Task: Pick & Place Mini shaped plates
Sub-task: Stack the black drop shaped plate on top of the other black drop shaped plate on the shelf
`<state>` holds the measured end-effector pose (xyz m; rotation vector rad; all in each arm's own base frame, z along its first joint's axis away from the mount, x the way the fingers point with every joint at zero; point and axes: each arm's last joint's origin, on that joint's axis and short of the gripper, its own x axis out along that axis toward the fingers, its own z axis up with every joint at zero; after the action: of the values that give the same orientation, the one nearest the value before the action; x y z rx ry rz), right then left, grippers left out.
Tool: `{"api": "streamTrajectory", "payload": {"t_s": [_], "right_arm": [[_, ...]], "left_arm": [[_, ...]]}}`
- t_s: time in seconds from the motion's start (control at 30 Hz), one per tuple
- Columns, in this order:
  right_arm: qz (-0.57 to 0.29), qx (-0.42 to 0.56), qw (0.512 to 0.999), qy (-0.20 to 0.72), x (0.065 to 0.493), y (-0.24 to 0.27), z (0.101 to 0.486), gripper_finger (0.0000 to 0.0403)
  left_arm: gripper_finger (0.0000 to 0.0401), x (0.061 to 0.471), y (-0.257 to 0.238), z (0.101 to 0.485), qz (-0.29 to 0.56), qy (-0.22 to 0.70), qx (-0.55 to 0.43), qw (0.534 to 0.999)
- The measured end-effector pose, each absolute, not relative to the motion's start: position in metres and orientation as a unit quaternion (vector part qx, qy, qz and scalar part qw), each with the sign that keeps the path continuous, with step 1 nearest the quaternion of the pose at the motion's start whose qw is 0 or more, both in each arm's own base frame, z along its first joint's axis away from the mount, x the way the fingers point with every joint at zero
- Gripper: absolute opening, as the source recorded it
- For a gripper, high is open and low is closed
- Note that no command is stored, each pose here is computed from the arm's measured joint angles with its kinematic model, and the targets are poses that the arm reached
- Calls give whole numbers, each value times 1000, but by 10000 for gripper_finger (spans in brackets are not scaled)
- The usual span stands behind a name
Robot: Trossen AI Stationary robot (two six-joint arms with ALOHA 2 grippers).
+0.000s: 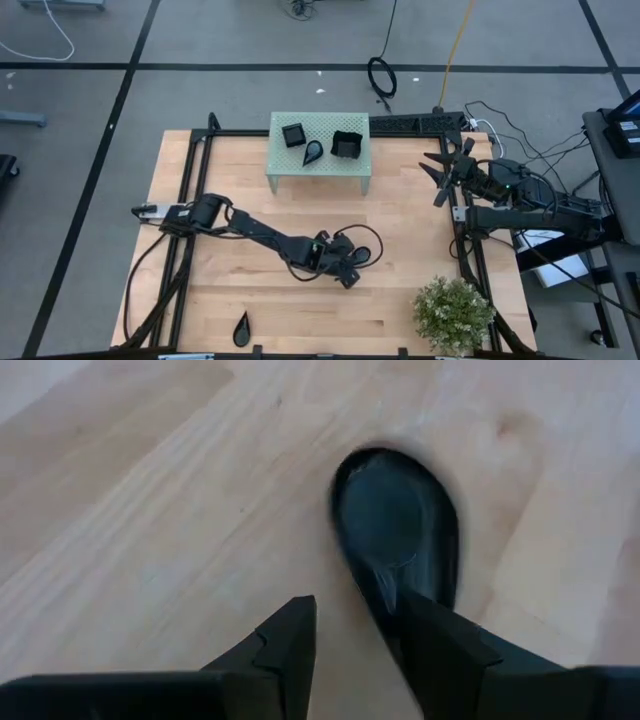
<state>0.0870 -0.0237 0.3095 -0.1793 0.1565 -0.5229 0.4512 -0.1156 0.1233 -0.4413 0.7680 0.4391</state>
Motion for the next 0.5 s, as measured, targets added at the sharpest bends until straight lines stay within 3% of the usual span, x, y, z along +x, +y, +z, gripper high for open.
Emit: {"api": "streamTrajectory", "payload": {"t_s": [0.13, 0.37, 0.5], "right_arm": [[-258, -88, 959, 77, 87, -24, 310, 116], [-258, -88, 959, 77, 87, -24, 310, 116], [-258, -88, 959, 77, 87, -24, 309, 116]], "left_arm": [[118, 452, -113, 121, 205, 378, -217, 876], [12, 455, -105, 122, 194, 379, -251, 869], [8, 459, -102, 124, 180, 373, -278, 867]]}}
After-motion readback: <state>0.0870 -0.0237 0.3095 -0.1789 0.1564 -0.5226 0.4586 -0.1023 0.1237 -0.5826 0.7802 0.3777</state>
